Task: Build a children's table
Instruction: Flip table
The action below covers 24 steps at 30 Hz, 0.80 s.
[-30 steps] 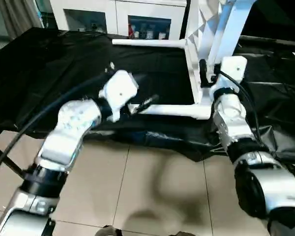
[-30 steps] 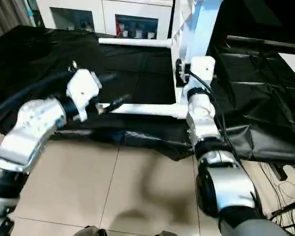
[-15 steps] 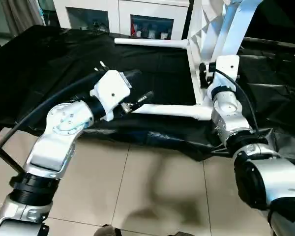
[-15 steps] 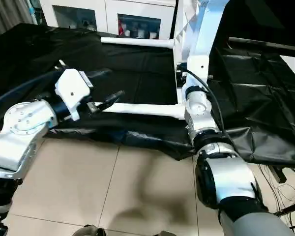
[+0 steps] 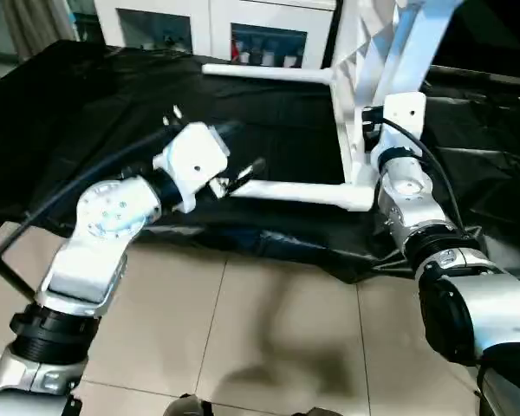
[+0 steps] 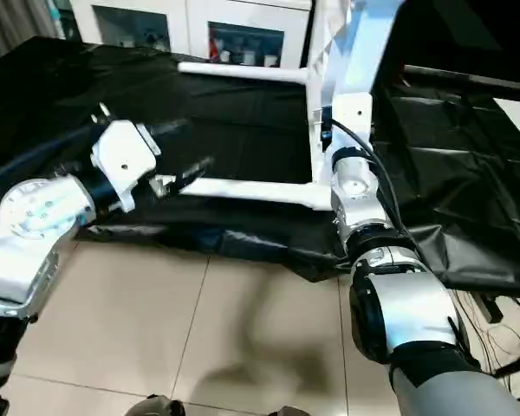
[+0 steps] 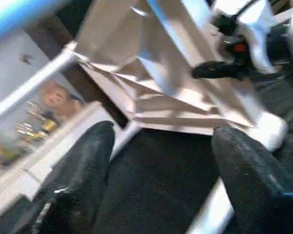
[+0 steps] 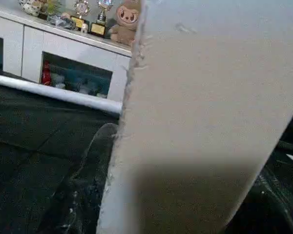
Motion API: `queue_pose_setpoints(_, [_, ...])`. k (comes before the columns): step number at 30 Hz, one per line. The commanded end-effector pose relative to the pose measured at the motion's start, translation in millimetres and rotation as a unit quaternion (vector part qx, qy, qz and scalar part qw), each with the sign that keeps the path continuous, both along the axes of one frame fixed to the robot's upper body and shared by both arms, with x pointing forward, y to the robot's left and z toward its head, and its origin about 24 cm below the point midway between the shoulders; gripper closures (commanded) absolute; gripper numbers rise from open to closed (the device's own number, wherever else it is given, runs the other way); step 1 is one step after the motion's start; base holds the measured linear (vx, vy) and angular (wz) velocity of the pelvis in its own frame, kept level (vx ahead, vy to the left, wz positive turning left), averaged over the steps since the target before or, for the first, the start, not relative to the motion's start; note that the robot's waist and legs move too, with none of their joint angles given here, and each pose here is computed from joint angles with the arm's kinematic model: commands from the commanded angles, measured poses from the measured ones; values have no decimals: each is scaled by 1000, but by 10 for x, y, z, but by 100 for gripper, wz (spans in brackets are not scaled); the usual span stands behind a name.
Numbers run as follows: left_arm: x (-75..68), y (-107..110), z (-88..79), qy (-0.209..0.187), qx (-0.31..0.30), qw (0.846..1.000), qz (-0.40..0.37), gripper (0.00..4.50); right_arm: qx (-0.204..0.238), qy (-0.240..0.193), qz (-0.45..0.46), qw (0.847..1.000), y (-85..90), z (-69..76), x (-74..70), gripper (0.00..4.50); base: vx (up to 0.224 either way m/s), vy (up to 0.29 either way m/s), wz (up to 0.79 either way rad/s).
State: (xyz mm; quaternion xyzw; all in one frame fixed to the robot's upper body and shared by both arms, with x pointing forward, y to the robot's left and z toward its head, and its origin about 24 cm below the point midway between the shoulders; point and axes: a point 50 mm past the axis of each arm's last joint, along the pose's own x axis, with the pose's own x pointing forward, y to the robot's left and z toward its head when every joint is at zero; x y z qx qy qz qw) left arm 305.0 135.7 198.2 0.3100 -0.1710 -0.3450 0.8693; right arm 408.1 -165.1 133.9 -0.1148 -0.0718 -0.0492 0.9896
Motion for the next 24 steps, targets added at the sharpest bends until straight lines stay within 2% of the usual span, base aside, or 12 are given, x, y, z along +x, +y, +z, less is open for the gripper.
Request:
queue_pose_setpoints(1, [25,6,132,-54,18,998,12,82,-52,-24,-15,998,-144,171,27,245,0,0,0])
queue_pose_setpoints(4, [51,8,220,-90,35,995,23,58,-75,-34,-14,997,-178,240,34,246,0,0,0])
queue_pose_setpoints(6, [103,22,443,-162,53,984,49,47,-105,-53,-9,993,-223,378,49,246,0,0,0])
queue_pose_setpoints(11, [164,42,739,-238,69,966,79,40,-140,-71,5,988,-251,523,61,246,0,0,0])
queue_pose_setpoints(12, [214,42,832,-259,87,958,87,40,-160,-81,16,984,-246,593,64,246,0,0,0])
queue_pose_setpoints(13, [236,43,867,-267,95,955,90,40,-169,-85,20,982,-242,622,65,246,0,0,0])
queue_pose_setpoints(14, [330,40,896,-275,120,949,96,40,-194,-101,30,975,-226,711,64,246,0,0,0])
queue_pose_setpoints(20, [483,22,980,-289,139,940,112,36,-243,-124,47,961,-191,846,60,246,0,0,0])
queue_pose_setpoints(24, [613,31,1008,-284,154,937,131,36,-267,-135,64,952,-158,946,59,246,0,0,0])
